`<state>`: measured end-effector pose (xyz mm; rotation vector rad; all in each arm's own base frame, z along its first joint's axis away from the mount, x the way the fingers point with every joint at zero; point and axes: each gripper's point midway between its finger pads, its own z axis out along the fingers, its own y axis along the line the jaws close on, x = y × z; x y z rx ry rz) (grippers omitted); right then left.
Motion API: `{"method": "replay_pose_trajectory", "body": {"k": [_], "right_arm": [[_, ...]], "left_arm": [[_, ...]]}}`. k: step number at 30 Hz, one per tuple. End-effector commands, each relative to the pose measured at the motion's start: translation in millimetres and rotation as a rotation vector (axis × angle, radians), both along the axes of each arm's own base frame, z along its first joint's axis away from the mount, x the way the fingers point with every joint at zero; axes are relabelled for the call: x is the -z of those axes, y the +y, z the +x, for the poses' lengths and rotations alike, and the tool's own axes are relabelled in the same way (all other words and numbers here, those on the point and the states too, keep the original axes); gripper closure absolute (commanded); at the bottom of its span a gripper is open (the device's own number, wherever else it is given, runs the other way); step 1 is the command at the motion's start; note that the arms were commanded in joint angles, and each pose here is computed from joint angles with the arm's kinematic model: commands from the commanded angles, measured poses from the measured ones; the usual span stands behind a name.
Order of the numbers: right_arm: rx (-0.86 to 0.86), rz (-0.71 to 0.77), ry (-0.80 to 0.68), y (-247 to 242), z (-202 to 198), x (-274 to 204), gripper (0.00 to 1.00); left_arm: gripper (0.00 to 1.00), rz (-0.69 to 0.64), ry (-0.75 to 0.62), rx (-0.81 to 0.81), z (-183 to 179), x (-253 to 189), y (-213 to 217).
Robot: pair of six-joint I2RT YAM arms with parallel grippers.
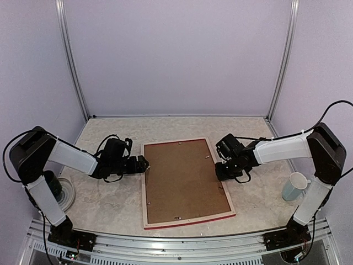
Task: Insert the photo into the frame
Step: Position the photo frame at the center of the board, then rotate the photo frame at the center of the board.
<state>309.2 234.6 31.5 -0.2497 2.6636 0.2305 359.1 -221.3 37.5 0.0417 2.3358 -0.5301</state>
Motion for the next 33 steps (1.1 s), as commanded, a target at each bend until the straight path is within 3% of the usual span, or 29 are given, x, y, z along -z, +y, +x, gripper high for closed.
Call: {"method": "replay_pose_trajectory", "body": {"k": [1, 6, 11, 17, 29, 33], "right_arm": [[0.010, -0.020, 0.020, 2, -19, 2, 0.85], [0.048, -0.032, 0.015, -3, -19, 3, 0.69], [0.049, -0.040, 0.001, -3, -15, -2, 0.62], [0.047, -0.048, -0.016, -4, -13, -8, 0.61], [0.019, -0.048, -0.032, -1, -11, -13, 0.60], [0.016, -0.048, -0.039, -1, -10, -16, 0.60]], "left_arm": [[0.05, 0.003, -0.016, 0.027, 3, -5, -6], [0.13, 0.085, -0.001, 0.022, 4, 3, -7], [0.21, 0.150, 0.002, 0.028, 5, 7, -10], [0.28, 0.250, -0.002, 0.020, 6, 12, -13], [0.52, 0.344, 0.010, 0.034, 5, 24, -26], [0.54, 0.368, 0.024, 0.032, 4, 26, -28]]}}
